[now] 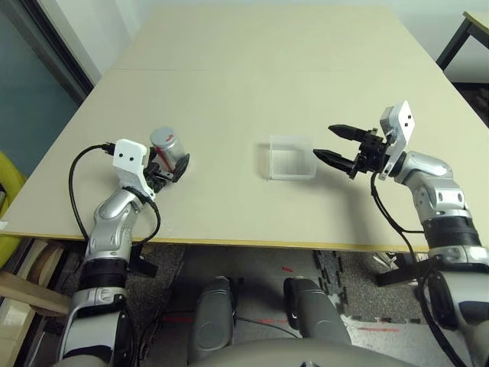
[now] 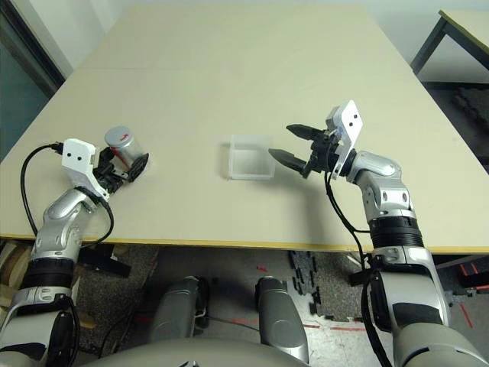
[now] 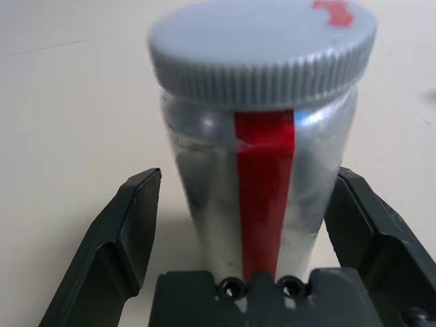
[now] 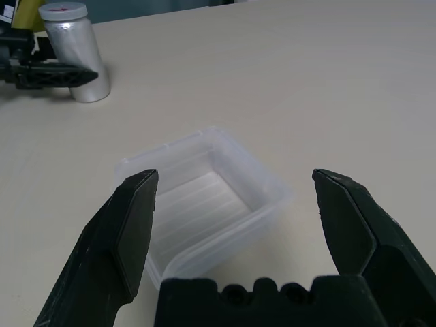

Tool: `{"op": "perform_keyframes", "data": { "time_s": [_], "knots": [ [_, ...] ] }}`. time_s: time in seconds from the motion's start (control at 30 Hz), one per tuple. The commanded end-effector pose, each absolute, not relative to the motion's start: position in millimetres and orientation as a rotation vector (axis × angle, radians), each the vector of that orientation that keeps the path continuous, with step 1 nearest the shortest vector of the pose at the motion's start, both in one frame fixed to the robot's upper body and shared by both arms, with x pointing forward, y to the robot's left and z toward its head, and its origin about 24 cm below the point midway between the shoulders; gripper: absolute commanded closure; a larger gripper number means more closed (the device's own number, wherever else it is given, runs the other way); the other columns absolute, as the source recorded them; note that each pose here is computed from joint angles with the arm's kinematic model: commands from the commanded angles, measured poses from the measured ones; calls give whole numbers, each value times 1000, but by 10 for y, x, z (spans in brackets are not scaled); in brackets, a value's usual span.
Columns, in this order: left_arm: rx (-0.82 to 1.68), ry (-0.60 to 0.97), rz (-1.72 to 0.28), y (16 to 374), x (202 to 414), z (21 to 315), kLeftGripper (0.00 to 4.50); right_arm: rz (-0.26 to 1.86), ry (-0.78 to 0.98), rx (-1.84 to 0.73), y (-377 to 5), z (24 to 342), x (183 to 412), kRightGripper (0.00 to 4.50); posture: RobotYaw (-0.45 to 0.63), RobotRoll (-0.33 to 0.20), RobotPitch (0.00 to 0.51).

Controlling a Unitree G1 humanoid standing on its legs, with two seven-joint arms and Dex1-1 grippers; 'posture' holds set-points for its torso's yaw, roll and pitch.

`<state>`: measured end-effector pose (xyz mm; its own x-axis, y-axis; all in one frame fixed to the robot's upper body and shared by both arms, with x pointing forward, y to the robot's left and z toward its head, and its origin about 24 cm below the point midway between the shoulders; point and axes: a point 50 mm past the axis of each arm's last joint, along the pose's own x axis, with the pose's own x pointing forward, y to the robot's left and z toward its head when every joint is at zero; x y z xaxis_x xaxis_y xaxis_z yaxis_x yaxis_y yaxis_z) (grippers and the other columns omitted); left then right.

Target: Pour the medicine from the bottle into the box.

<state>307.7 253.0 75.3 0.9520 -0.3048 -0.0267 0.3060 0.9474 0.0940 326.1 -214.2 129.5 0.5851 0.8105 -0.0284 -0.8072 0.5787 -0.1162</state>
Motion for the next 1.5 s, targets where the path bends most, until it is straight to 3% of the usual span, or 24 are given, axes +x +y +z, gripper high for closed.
{"op": "perform_keyframes", "data": {
  "time_s": [0.03, 1.13, 1.3, 1.5],
  "knots": [
    [102, 21, -326, 2476, 3121, 700, 21, 951, -29, -137, -2136, 1308, 3245, 0, -101, 0, 103],
    [106, 4, -378, 2363, 3307, 689, 21, 939, -31, -144, -2153, 1287, 3253, 0, -115, 0, 99],
    [98, -5, -378, 2362, 3321, 695, 1707, 936, -32, -144, -2149, 1289, 3262, 0, -115, 0, 99],
    [98, -5, -385, 2382, 3317, 709, 1810, 934, -33, -143, -2150, 1282, 3258, 0, -117, 0, 100]
  ]
}}
